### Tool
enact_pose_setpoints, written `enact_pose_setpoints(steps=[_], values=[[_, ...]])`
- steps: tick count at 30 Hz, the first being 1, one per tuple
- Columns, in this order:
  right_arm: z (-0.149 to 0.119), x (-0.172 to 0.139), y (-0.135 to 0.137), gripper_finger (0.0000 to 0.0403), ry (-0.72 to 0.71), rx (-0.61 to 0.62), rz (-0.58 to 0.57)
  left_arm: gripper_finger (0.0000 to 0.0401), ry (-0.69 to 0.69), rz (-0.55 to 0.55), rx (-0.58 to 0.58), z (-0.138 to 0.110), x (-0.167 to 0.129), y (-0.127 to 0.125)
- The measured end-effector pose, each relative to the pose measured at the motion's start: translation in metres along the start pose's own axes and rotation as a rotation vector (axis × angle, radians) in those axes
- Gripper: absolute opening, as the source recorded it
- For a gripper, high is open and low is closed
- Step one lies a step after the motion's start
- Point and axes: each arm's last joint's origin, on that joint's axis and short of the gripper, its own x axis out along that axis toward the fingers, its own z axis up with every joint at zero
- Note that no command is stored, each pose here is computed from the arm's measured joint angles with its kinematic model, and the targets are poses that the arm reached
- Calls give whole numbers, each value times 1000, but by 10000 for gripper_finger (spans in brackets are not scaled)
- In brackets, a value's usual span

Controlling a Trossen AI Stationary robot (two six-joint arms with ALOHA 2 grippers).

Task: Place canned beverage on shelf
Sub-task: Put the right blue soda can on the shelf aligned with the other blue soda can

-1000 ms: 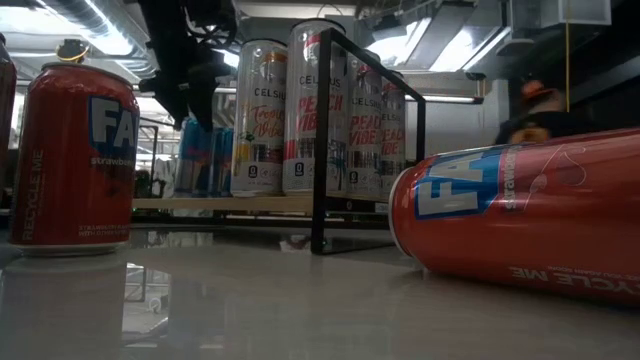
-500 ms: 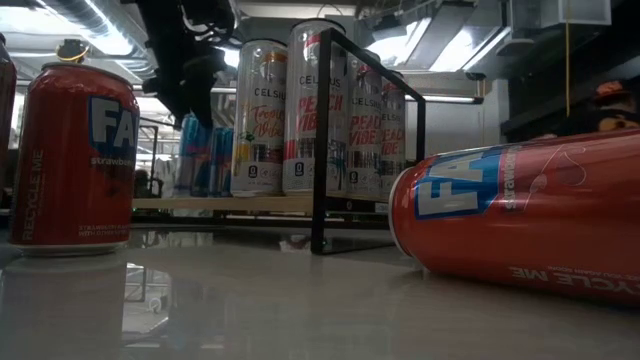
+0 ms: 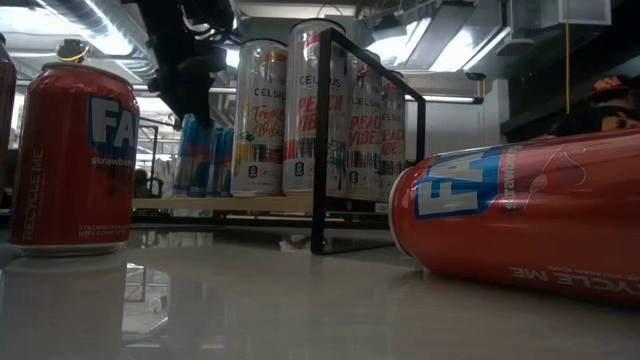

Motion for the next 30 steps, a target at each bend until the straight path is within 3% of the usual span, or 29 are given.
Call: enact_pose_setpoints(steps=[30], values=[[0, 0, 0, 353, 0, 0, 0, 220, -28, -42, 1, 3, 0, -2]])
